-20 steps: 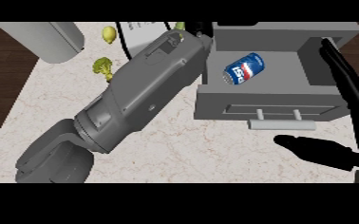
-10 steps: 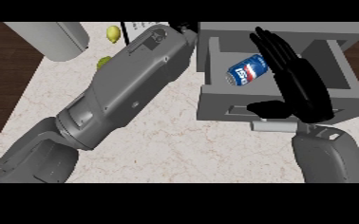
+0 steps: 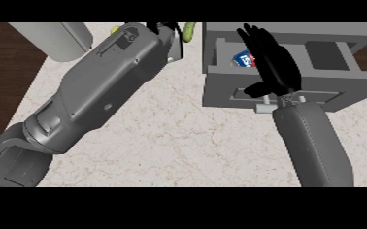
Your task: Pick up the can, place it into the drawer and close the drawer
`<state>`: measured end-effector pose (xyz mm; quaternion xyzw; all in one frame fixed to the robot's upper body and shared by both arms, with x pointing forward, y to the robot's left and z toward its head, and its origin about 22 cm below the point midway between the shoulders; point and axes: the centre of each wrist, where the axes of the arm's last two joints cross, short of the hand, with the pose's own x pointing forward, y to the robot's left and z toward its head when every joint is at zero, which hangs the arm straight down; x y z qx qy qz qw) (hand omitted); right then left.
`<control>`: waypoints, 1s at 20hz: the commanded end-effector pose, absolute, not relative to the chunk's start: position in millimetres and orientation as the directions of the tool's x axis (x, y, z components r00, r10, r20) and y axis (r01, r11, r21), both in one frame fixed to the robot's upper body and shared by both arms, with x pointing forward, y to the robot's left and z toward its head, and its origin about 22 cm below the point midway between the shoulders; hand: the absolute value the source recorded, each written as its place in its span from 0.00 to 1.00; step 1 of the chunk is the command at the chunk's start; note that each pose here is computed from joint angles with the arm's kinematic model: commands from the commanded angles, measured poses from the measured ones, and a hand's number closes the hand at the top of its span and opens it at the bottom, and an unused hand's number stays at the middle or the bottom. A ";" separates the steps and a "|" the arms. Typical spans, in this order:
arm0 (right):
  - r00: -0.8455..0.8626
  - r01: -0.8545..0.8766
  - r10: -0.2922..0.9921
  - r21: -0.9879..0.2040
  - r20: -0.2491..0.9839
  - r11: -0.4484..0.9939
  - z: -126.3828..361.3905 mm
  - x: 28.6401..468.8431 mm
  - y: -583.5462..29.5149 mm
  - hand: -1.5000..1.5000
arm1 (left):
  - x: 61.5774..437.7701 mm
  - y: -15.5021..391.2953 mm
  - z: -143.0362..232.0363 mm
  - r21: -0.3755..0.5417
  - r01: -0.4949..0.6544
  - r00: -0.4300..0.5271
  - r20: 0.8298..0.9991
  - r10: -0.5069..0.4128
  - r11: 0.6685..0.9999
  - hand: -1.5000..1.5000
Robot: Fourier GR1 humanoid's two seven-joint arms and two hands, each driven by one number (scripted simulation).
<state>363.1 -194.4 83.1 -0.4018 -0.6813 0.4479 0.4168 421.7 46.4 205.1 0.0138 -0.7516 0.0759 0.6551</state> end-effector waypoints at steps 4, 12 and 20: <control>-0.293 0.190 0.949 -0.965 0.119 0.180 45.3 391.8 -182.9 0.00 | 416.5 74.9 190.4 -0.082 -0.137 -0.145 0.987 0.062 0.987 0.00; -0.238 0.272 0.967 -0.950 0.091 0.156 36.1 414.9 -212.1 0.00 | 413.6 99.0 215.2 -0.074 -0.140 -0.148 0.988 0.053 0.987 0.00; -0.192 0.343 0.979 -0.930 0.069 0.133 41.5 433.0 -204.2 0.00 | 409.2 126.0 211.9 -0.084 -0.148 -0.155 0.986 0.061 0.985 0.00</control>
